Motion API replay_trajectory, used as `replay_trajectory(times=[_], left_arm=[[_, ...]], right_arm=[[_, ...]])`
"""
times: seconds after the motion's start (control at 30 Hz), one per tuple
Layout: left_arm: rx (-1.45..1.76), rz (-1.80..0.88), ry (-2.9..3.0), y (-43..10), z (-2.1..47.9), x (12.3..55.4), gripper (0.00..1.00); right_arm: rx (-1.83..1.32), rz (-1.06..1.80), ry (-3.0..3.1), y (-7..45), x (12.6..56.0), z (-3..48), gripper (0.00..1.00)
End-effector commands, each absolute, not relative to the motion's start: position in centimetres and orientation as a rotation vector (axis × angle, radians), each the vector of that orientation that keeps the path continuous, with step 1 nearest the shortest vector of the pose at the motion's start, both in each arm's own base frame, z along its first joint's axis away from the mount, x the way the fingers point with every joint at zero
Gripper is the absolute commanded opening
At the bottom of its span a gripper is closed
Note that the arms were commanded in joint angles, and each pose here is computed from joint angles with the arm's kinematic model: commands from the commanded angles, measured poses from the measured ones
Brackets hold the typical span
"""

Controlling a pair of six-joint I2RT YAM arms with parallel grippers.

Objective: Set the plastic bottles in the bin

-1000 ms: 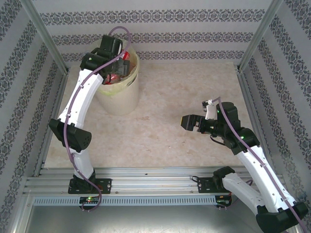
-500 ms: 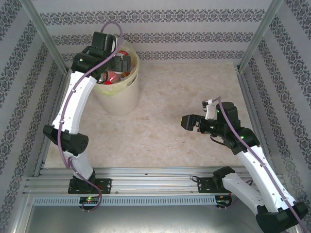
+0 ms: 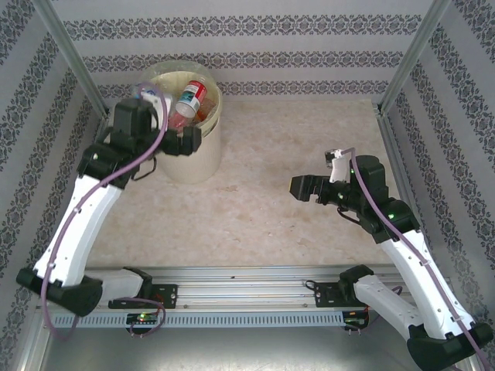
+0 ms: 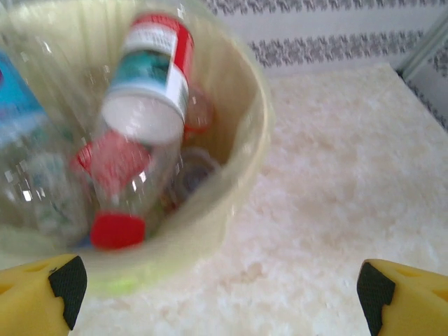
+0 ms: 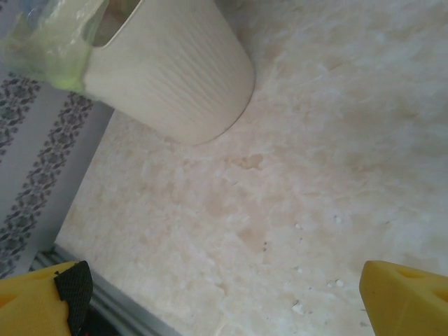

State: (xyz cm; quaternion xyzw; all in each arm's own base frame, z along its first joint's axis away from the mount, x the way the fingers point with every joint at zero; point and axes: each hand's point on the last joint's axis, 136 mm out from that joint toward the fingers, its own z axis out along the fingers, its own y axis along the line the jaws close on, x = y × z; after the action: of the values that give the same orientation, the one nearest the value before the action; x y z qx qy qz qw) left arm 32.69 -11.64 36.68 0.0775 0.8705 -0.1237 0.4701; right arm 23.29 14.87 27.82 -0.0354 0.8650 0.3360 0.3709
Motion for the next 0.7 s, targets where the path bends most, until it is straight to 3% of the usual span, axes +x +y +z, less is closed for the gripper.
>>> replay_trajectory(times=[0.0, 0.33, 0.67], left_arm=[[0.151, -0.360, 2.025, -11.5, 37.4, 31.1, 1.00], [0.032, -0.310, 2.105, -8.6, 27.8, 26.9, 1.00], [-0.147, -0.070, 2.094, -4.1, 20.4, 26.8, 1.00]], right_arm=[[-0.036, 0.694, 2.166, 12.6, 24.5, 28.7, 0.98], [0.063, 0.510, 2.119, 9.3, 25.7, 27.6, 0.98], [0.132, 0.260, 2.024, 5.2, 26.7, 23.8, 0.98]])
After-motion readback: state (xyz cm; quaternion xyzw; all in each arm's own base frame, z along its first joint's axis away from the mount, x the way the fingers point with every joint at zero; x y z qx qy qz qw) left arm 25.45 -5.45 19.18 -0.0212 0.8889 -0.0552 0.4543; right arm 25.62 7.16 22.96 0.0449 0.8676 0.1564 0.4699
